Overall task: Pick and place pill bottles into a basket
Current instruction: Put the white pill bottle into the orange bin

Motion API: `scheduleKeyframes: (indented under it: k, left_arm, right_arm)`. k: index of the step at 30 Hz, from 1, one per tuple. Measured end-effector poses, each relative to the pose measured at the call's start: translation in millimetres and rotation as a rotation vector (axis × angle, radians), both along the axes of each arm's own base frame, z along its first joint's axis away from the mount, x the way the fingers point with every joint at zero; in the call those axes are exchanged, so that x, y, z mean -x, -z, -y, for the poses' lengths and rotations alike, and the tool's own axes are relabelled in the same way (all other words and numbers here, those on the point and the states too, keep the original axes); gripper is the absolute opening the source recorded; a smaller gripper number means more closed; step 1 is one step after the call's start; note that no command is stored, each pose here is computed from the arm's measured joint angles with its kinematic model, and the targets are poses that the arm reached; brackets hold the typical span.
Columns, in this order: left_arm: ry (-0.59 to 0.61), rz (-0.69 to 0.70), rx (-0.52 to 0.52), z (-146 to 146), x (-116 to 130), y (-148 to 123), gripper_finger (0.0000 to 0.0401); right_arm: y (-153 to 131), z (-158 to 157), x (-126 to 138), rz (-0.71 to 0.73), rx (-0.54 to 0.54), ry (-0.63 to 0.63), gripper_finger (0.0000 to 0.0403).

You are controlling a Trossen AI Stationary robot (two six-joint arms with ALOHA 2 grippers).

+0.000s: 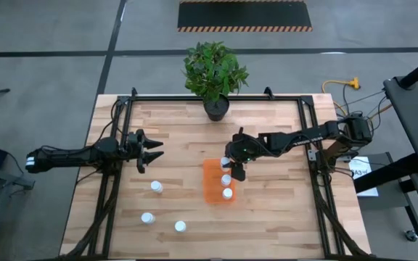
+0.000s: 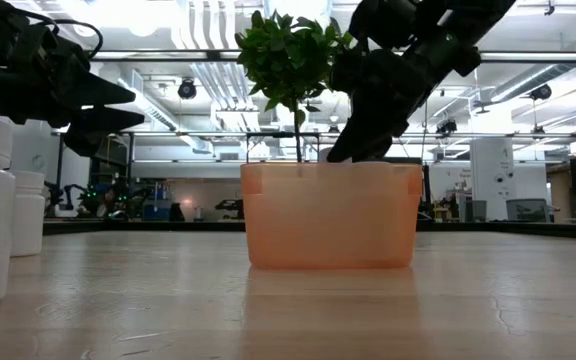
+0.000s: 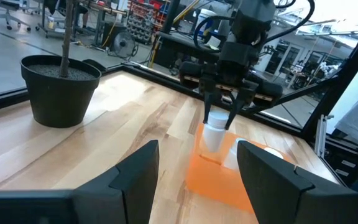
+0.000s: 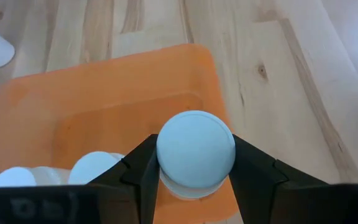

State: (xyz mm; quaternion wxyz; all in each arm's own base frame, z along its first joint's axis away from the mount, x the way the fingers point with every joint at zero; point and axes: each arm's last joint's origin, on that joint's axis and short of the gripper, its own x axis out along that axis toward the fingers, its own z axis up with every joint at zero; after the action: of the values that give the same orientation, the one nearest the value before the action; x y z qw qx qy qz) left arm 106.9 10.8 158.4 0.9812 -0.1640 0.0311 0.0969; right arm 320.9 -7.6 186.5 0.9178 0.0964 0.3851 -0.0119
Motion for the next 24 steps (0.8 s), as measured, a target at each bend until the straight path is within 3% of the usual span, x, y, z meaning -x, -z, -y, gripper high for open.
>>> scheduleKeyframes:
  k: [24]
  left_arm:
    - [0.000, 0.000, 0.000, 0.0, 0.0, 0.0, 0.0200]
  right_arm:
    - [11.5, -0.2, 6.2, -0.018, -0.006, 0.004, 0.0173]
